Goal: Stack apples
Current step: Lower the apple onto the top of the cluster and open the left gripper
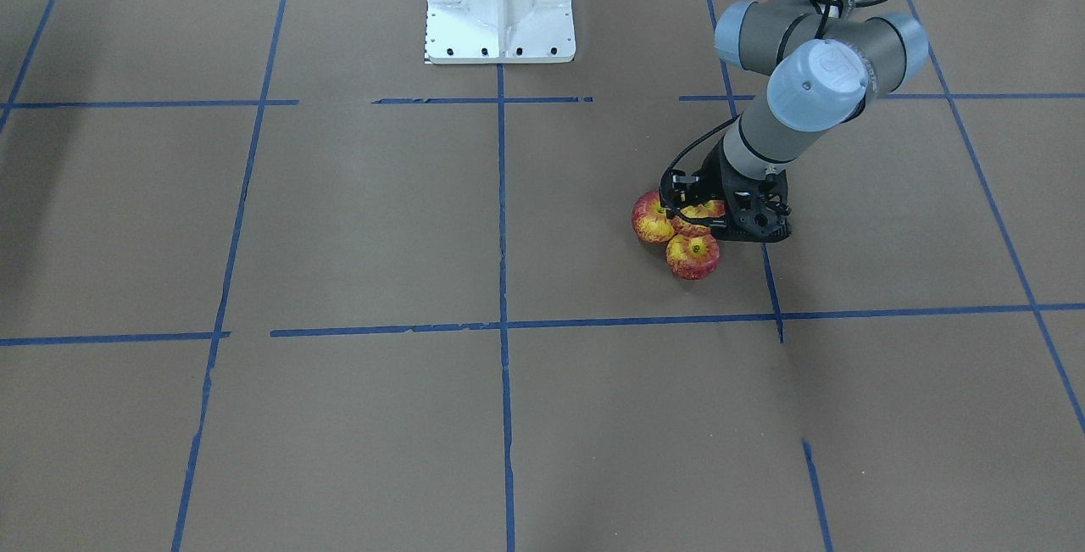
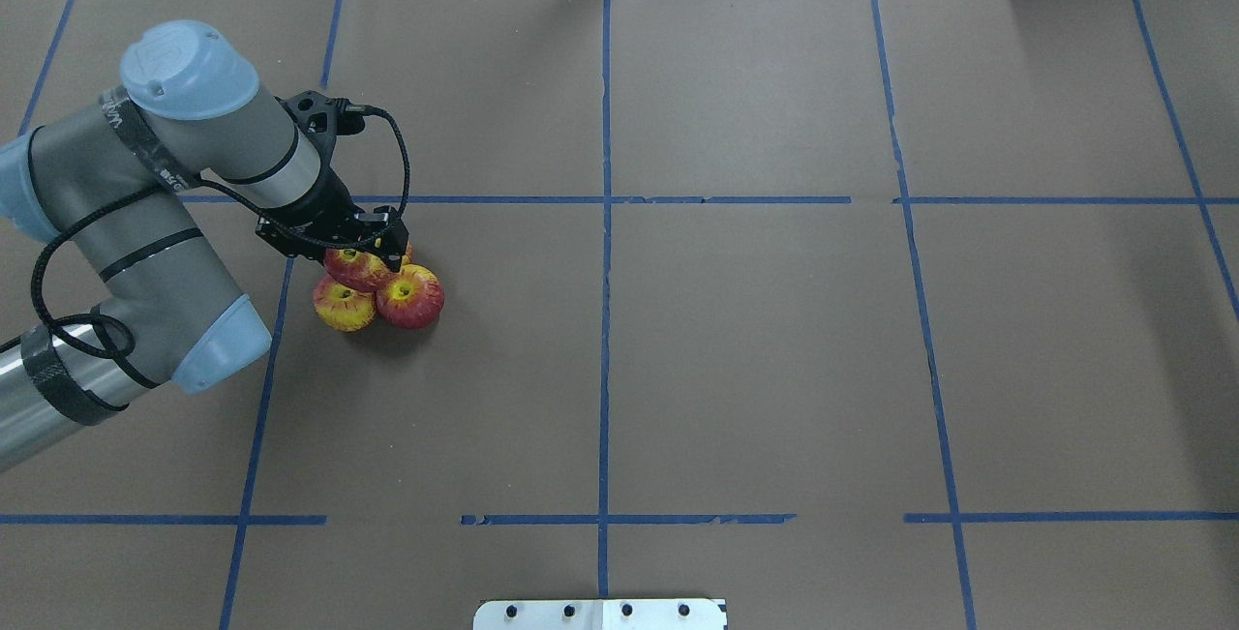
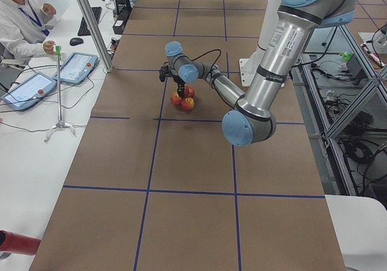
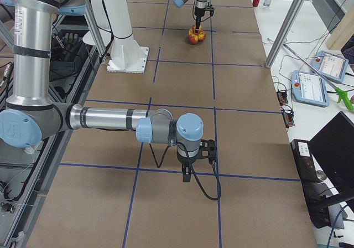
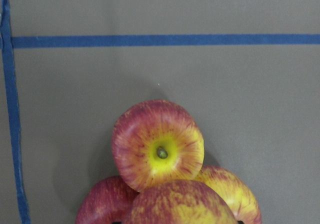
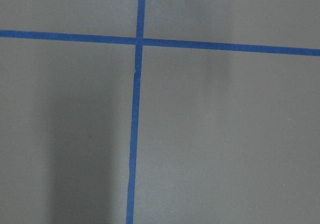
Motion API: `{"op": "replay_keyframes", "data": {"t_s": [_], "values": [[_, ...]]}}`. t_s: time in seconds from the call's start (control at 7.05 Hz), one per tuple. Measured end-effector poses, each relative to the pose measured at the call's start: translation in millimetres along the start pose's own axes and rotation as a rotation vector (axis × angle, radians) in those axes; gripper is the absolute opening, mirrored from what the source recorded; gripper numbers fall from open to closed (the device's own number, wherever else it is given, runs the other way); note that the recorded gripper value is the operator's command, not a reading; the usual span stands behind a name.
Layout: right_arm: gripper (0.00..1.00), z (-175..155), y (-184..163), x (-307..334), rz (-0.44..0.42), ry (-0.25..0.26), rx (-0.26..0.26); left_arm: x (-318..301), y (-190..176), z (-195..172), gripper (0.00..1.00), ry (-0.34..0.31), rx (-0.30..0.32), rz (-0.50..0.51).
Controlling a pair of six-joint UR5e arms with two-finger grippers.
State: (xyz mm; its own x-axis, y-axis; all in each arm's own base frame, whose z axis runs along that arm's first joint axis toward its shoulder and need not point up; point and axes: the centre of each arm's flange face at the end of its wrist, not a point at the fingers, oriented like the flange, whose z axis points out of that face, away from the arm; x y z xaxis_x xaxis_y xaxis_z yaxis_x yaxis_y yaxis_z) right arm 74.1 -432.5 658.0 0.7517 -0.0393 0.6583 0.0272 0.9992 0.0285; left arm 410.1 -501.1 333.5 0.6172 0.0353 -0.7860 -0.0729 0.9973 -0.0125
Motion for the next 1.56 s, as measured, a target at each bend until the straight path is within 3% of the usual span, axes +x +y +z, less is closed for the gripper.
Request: {"op": "replay_keyframes", "data": {"t_s": [0.28, 1.13, 1.42, 1.56], "values": [[1.00, 0.0, 0.0, 0.0, 0.000, 0.000, 0.000, 0.3, -0.5, -0.3, 0.23, -0.002, 0.004, 0.000], [1.00, 0.0, 0.0, 0.0, 0.000, 0.000, 0.000, 0.6, 1.0, -0.2, 0.28, -0.001, -0.001, -0.001], [1.00, 0.0, 0.0, 0.0, 0.000, 0.000, 0.000, 2.2, 4.5, 4.0, 0.38, -0.002, -0.010, 0.002], [1.00, 0.0, 0.0, 0.0, 0.000, 0.000, 0.000, 3.1, 6.8, 6.8, 0.72, -0.003, -0.015, 0.005]]}}
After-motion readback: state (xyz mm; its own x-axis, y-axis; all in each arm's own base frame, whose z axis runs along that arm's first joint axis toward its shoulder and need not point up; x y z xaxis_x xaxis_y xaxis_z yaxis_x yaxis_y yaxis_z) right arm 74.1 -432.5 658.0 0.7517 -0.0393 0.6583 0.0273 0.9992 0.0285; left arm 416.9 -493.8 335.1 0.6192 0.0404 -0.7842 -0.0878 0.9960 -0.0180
